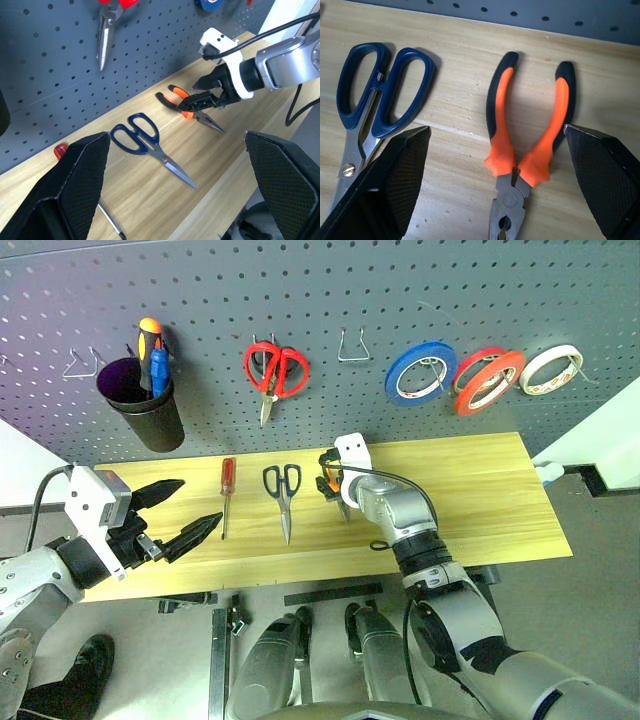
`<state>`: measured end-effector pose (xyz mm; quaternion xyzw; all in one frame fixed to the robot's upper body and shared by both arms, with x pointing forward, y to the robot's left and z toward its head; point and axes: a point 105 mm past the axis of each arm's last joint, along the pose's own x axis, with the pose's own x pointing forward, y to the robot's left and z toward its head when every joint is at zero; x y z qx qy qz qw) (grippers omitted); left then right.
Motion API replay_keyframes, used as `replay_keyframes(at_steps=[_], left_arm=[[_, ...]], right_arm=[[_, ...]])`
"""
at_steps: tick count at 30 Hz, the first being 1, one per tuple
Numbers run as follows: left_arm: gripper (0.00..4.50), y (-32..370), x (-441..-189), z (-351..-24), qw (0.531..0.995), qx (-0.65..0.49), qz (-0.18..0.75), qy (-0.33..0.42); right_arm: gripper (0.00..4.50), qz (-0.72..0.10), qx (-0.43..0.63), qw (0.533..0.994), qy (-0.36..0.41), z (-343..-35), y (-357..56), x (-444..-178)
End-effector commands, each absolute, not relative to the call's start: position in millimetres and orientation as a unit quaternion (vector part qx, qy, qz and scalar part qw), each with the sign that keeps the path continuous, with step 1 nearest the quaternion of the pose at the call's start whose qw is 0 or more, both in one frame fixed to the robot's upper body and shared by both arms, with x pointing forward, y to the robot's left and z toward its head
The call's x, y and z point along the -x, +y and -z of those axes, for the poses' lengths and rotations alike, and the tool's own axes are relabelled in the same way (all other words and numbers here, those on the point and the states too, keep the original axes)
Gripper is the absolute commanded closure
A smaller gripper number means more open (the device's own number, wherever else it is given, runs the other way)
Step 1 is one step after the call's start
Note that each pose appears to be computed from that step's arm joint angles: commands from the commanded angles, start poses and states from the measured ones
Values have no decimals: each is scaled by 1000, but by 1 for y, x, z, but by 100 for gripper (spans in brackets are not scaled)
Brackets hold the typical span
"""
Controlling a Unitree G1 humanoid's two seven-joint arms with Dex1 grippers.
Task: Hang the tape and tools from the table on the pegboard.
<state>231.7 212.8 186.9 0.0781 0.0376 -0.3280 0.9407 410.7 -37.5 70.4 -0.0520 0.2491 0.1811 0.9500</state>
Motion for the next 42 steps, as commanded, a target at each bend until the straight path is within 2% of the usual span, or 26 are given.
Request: replay_keyframes(at_steps=[1,18,38,42], left_arm=[[0,211,-225,-197,940,-91,327,25],[0,212,-217,-200,940,-93,326,35],[0,209,-217,-199,939,-92,330,34],[0,209,-217,-200,939,-92,329,33]], right_arm=[[4,-175,61,954,236,-79,-32,-414],[4,-121,73,961,239,-72,-40,-428],[4,-115,97,955,255,-57,-37,-421],[85,-116,105,953,258,-56,-37,-421]])
